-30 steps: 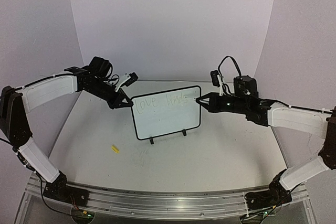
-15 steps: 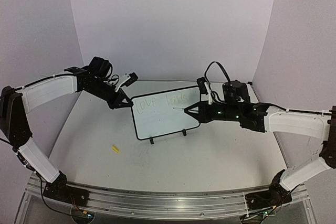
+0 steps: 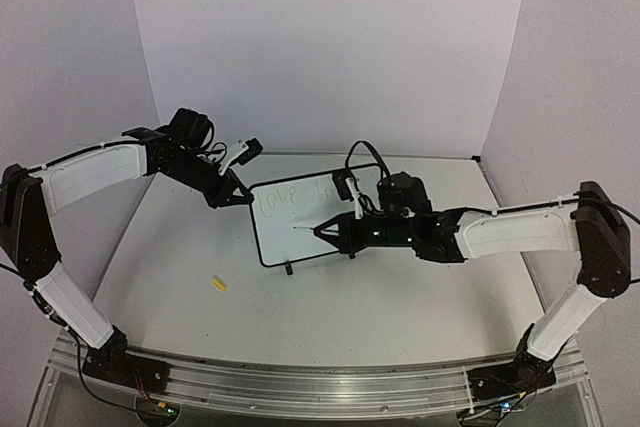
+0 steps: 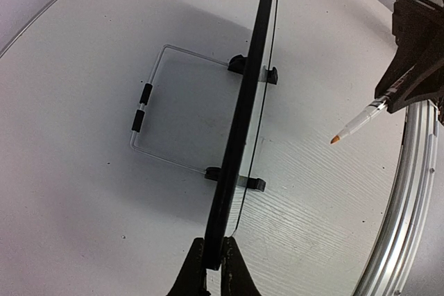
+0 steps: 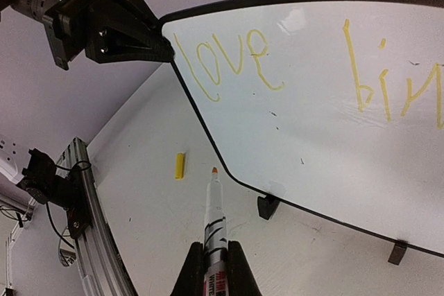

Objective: Write a sentence on the whiteboard

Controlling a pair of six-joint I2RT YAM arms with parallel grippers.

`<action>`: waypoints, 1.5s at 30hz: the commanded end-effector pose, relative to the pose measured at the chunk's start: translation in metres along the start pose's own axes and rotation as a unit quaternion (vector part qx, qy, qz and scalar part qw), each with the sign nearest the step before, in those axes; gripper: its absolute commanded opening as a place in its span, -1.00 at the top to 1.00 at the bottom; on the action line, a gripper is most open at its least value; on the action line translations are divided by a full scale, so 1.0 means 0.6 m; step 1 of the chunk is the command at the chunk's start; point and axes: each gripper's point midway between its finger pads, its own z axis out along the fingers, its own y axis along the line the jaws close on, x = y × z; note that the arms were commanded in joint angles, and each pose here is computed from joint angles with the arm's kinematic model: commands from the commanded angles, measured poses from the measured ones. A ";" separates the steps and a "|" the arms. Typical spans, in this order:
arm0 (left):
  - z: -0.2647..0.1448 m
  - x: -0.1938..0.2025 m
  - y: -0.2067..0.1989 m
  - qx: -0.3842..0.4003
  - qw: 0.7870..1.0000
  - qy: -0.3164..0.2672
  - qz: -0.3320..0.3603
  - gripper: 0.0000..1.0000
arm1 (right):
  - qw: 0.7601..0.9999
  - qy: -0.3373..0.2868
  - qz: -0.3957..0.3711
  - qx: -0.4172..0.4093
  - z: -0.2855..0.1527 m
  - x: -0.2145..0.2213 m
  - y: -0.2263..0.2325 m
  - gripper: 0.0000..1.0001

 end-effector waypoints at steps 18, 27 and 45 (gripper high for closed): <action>-0.007 0.010 0.038 -0.062 0.998 0.012 0.020 1.00 | 0.999 0.007 -0.026 -0.039 0.127 -0.004 0.032 1.00; -0.009 0.009 0.038 -0.064 0.998 0.011 0.021 1.00 | 1.000 0.009 -0.014 -0.019 0.147 0.010 0.011 1.00; -0.011 0.008 0.037 -0.064 0.998 0.010 0.022 1.00 | 1.000 0.002 0.000 0.019 0.150 0.026 -0.022 1.00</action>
